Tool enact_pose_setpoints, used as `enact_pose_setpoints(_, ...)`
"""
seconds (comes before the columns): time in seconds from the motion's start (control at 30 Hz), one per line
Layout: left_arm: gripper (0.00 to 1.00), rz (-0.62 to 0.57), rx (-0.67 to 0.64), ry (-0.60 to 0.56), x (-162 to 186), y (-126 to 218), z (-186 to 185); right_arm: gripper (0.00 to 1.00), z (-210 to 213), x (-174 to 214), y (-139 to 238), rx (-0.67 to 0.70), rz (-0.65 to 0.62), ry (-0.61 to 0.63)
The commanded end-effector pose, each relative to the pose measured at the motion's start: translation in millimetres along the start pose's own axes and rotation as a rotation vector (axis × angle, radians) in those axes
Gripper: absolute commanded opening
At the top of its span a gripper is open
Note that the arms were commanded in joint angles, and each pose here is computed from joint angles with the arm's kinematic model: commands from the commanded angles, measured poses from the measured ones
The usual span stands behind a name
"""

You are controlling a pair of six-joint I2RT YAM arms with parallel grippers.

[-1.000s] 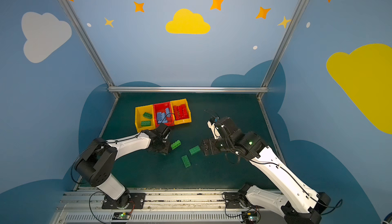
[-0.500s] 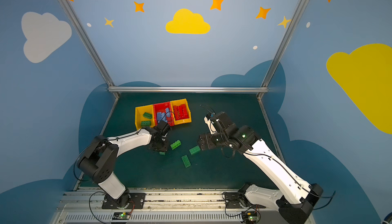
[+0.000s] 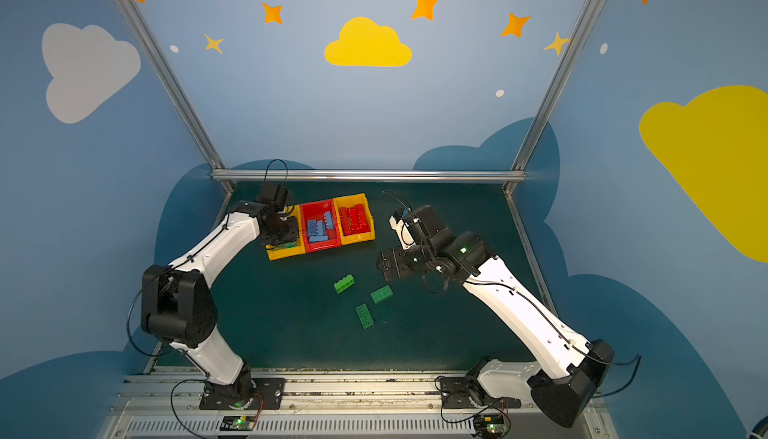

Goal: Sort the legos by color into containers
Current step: 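Carry the green brick with the left gripper and drop it into the yellow bin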

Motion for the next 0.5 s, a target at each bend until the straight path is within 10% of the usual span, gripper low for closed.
enact_pose_setpoints(0.0, 0.22, 0.073, -0.048, 0.029, -11, -26, 13, 0.95, 0, -12, 5, 0.01, -0.037, 0.008)
enact_pose_setpoints(0.23, 0.27, 0.109, -0.063, 0.038, -43, -60, 17, 0.95, -8, -22, 3, 0.049, -0.046, -0.021)
enact_pose_setpoints(0.47, 0.67, 0.111, -0.057, 0.039, -62, -67, 12, 0.95, -12, -28, 0, 0.066, -0.044, -0.048)
Point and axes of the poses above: each gripper's point midway between its finger pads, its own y axis back along the fingers, its own z axis along the line the jaws close on, x = y × z, the point moved 7 cm from there along y, back along the fingers, and after that the axes turned 1 degree about -y, right-handed, at the moved point
